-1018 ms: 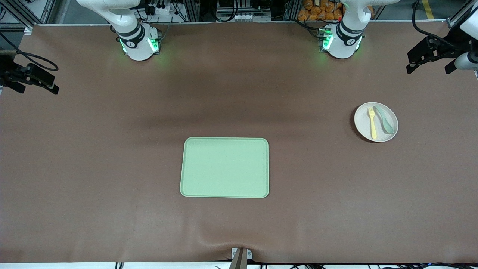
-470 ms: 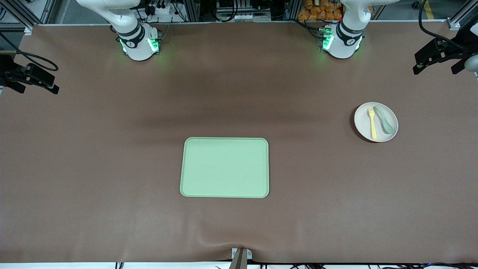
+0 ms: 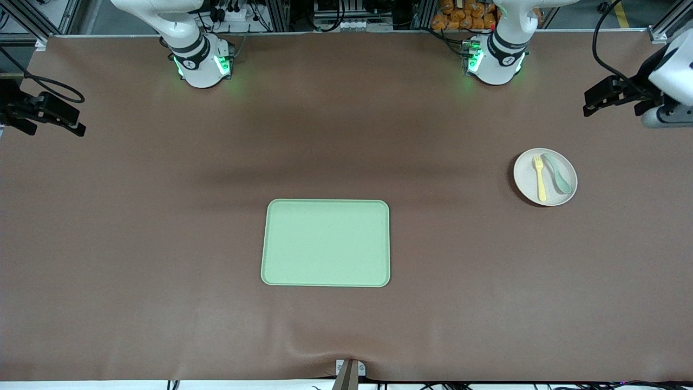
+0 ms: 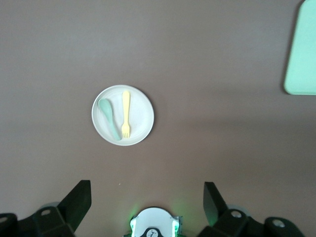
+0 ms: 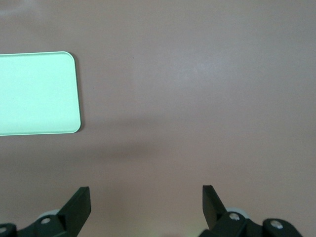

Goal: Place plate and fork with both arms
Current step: 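Move the left gripper down to the white plate's rim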

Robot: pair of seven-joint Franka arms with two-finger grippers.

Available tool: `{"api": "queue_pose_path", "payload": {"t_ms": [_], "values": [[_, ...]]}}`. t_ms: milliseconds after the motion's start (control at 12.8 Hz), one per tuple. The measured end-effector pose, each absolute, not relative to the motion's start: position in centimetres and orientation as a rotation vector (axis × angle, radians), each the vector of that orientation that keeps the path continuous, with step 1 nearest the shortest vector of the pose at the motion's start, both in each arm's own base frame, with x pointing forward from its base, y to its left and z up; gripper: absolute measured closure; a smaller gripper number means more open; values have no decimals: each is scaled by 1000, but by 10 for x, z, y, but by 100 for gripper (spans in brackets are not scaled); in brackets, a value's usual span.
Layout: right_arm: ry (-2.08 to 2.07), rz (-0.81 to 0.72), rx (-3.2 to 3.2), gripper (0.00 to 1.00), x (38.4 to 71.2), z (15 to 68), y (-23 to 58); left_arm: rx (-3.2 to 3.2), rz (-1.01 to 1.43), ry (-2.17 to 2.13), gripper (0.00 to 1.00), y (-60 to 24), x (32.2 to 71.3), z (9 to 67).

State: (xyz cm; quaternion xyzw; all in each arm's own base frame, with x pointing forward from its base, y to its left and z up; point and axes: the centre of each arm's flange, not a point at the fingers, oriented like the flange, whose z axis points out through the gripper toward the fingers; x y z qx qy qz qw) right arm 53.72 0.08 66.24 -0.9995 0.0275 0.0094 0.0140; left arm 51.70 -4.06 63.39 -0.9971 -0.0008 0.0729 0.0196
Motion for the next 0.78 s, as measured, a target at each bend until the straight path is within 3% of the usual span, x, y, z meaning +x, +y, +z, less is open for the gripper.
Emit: {"api": "queue_pose_path", "payload": {"t_ms": [470,783], "values": [[86,29,-3112,0,537,662,1,-3028,338,-101,0,9,530,503],[86,29,-3112,0,537,662,1,-3021,302,-198,0,75,512,386]]}}
